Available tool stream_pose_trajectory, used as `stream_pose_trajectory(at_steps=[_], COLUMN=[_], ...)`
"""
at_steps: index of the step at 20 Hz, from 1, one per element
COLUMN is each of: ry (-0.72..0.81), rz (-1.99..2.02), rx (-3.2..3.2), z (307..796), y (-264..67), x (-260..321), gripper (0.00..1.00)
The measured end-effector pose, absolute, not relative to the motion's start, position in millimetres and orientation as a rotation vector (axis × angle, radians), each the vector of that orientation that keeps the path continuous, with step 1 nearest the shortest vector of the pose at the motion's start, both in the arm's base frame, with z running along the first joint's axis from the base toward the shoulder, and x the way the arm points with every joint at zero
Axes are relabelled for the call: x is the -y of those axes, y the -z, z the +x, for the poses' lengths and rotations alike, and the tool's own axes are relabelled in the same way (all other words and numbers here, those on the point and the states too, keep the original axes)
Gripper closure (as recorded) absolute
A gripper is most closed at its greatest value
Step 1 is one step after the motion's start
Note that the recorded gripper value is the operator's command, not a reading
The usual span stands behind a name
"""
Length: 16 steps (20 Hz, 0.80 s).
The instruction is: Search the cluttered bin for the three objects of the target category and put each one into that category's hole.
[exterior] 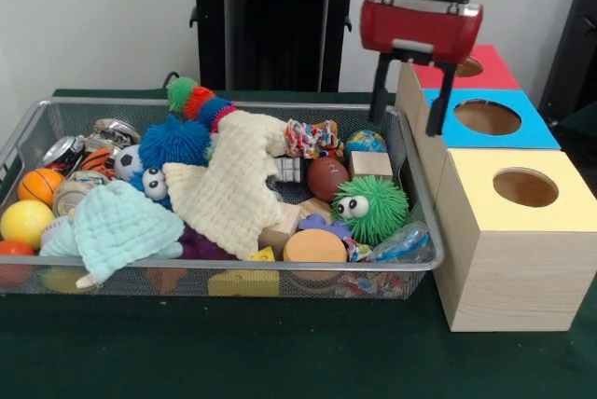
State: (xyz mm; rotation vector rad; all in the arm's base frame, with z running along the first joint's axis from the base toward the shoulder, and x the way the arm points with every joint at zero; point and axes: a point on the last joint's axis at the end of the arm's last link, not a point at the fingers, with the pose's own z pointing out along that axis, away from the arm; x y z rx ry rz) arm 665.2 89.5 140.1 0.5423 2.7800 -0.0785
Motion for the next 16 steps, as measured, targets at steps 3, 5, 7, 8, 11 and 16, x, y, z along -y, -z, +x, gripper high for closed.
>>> stream_pose_trajectory(at_steps=[3,5,7,8,11,16], ry=[0.089,0.091,0.094,0.094,0.094,0.095], rz=[0.586,0.594,0.597,0.594,0.586,0.569], rx=[-2.777,-2.776,-2.774,-2.773,-2.77,-2.77], z=[670,672,676,678,683,693], y=[-133,-131,-128,-126,-122,-112], x=[-68,-63,-60,-61,-62,-67], gripper=[0.0,0.0,0.0,0.0,0.0,0.0])
